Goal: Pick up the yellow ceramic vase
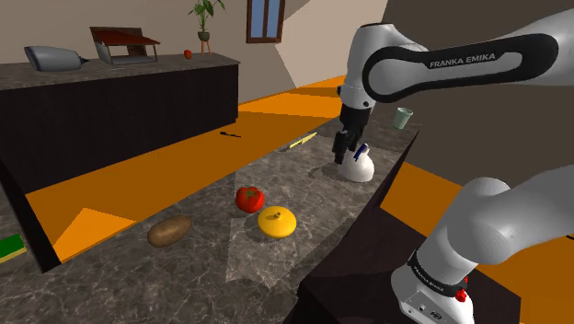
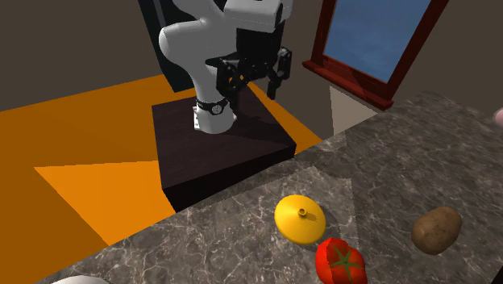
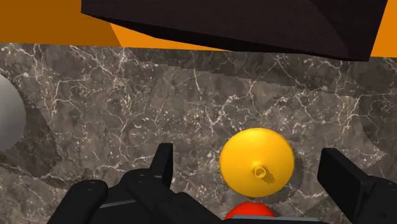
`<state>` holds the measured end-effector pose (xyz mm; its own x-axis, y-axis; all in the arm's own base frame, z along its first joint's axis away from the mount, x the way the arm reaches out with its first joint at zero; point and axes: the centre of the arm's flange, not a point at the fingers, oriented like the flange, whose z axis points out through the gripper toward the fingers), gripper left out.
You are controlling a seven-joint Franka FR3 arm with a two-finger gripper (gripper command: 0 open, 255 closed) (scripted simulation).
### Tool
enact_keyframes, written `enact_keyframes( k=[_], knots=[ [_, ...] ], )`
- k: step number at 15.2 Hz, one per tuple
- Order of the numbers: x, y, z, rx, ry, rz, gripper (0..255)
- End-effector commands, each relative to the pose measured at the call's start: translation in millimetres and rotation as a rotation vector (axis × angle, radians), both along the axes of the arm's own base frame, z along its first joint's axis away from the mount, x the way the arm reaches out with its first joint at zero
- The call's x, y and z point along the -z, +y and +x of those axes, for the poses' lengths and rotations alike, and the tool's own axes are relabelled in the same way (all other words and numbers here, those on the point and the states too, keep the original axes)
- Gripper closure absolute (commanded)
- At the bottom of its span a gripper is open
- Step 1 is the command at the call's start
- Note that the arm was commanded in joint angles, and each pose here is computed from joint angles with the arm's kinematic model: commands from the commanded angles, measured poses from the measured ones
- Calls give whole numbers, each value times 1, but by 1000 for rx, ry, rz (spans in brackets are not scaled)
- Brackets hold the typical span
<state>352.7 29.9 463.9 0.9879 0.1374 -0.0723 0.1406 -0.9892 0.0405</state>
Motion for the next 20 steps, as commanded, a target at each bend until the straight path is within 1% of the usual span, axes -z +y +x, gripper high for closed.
enact_keyframes(
  k=[1, 20],
  knots=[
    [21, 6, 8, 0, -12, 9, 0],
    [231, 69, 111, -2, -95, 85, 0]
  ],
)
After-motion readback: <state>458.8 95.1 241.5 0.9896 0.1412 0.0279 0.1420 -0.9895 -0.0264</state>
